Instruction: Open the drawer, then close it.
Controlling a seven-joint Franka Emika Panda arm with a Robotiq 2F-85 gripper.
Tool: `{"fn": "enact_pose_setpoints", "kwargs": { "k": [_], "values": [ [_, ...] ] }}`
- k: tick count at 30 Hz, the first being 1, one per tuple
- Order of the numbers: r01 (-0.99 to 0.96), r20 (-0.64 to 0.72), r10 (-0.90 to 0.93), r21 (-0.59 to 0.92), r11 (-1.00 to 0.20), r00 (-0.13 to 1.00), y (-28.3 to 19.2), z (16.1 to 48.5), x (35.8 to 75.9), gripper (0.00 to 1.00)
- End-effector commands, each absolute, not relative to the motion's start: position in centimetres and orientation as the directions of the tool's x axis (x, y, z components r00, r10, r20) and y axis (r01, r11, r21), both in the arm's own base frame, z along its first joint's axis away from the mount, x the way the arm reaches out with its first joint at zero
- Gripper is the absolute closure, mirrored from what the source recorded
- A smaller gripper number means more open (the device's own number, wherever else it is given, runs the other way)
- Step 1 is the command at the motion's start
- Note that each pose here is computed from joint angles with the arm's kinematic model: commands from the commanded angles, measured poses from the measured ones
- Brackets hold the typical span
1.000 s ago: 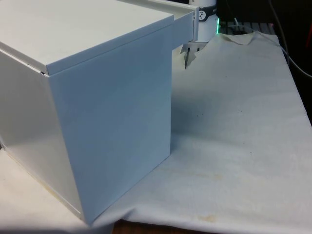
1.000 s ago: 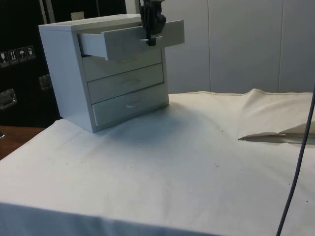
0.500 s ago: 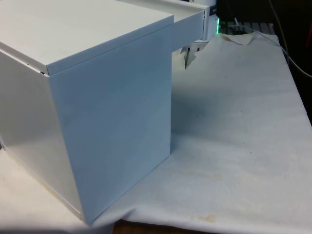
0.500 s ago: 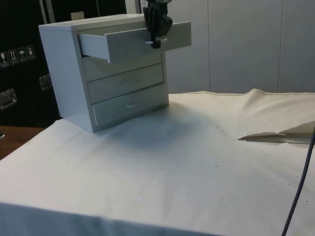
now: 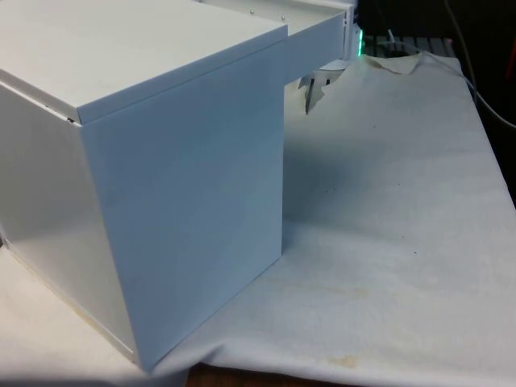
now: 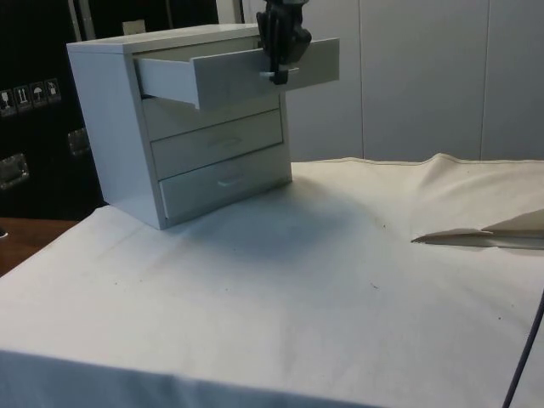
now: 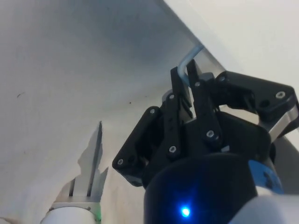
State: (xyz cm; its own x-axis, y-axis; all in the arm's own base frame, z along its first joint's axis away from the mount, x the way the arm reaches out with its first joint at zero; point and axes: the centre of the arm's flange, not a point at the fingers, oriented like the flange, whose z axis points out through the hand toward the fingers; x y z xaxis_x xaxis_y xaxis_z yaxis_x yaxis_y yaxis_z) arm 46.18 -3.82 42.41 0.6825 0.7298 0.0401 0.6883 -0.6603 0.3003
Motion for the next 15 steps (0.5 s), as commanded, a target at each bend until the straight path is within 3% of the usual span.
{"fn": "enact_pose_setpoints", "kwargs": {
  "k": [1,15],
  "values": [
    [0.689,0.039,0.733,0.308,-0.655,0.679,-3.62,42.39,45.78,0.96],
    [0.691,0.044,0.735,0.306,-0.654,0.677,-3.69,42.36,46.00,0.96]
  ]
}}
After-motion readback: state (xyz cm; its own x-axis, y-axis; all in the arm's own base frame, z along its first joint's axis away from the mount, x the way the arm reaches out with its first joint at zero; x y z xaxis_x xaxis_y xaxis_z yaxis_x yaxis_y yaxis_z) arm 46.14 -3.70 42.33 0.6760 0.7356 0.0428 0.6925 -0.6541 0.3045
